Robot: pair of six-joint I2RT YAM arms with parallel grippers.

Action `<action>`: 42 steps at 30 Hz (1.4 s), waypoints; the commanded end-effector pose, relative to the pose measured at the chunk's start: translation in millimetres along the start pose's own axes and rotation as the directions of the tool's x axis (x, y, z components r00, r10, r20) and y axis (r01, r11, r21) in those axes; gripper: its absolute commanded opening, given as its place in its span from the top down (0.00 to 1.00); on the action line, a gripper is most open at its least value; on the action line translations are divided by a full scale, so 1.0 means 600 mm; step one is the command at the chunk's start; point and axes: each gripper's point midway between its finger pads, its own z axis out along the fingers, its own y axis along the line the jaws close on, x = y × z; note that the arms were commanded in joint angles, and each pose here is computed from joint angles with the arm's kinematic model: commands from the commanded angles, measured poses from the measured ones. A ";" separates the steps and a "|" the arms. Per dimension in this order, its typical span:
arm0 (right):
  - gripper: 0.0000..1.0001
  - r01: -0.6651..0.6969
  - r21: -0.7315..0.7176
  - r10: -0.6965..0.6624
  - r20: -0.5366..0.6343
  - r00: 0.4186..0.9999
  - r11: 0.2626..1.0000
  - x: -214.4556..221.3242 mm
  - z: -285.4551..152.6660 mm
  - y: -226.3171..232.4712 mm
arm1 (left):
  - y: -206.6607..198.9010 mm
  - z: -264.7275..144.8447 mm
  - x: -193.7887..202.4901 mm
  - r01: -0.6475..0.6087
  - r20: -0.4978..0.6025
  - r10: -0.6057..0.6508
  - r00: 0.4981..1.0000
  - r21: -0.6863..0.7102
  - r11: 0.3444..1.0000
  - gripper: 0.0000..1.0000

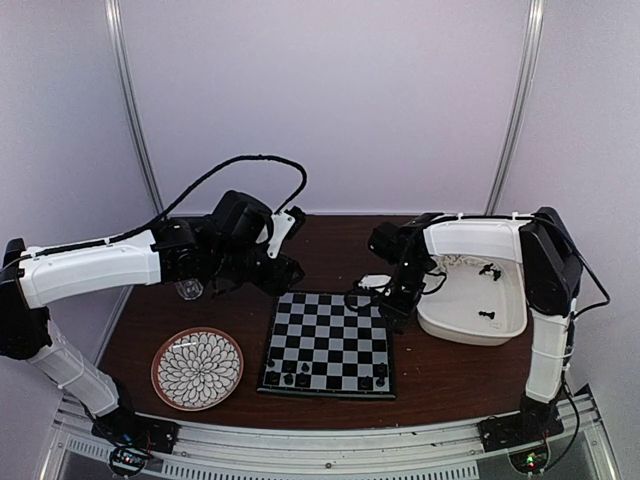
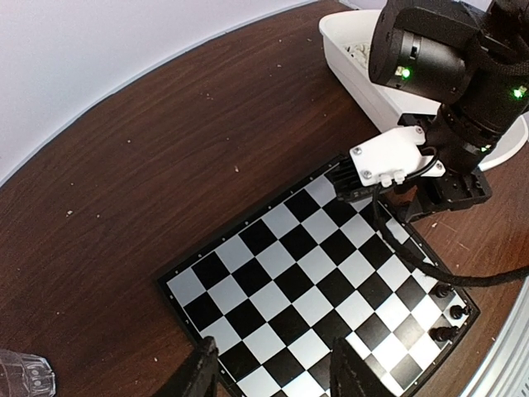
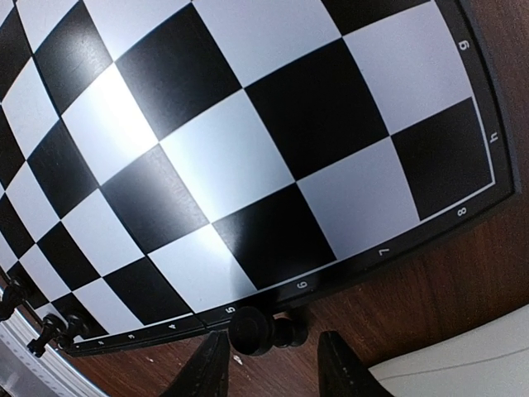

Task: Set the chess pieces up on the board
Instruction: Pick up the queen from the center of the board.

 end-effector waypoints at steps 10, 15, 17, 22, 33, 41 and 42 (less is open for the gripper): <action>0.61 0.019 -0.002 -0.019 -0.056 0.998 1.000 0.015 0.016 0.001 | 0.000 -0.003 -0.020 0.012 0.041 -0.012 0.999 0.007 1.000 0.54; 0.62 0.021 -0.002 -0.021 -0.063 0.998 1.000 0.016 0.017 0.000 | 0.003 -0.008 -0.019 0.012 0.047 -0.012 0.999 -0.001 1.000 0.53; 0.63 0.024 0.003 -0.024 -0.064 0.998 1.000 0.016 0.017 -0.001 | 0.004 -0.009 -0.021 0.013 0.052 -0.013 0.999 -0.002 1.000 0.53; 0.64 0.027 -0.004 -0.027 -0.076 0.997 1.000 0.015 0.026 -0.001 | 0.003 -0.007 -0.019 0.014 0.050 -0.014 0.999 0.001 1.000 0.53; 0.85 0.018 -0.046 -0.019 -0.026 0.999 0.999 -0.004 0.010 0.011 | 0.002 -0.006 -0.014 0.006 0.042 -0.006 0.999 0.007 1.000 0.53; 0.91 -0.011 -0.163 0.051 0.247 0.968 0.987 -0.051 -0.149 0.048 | -0.021 -0.024 -0.053 -0.040 0.179 0.025 0.984 0.079 0.996 0.53; 0.90 -0.006 -0.207 0.068 0.295 0.953 0.978 -0.060 -0.175 0.059 | -0.025 -0.028 -0.059 -0.055 0.213 0.034 0.977 0.090 0.994 0.53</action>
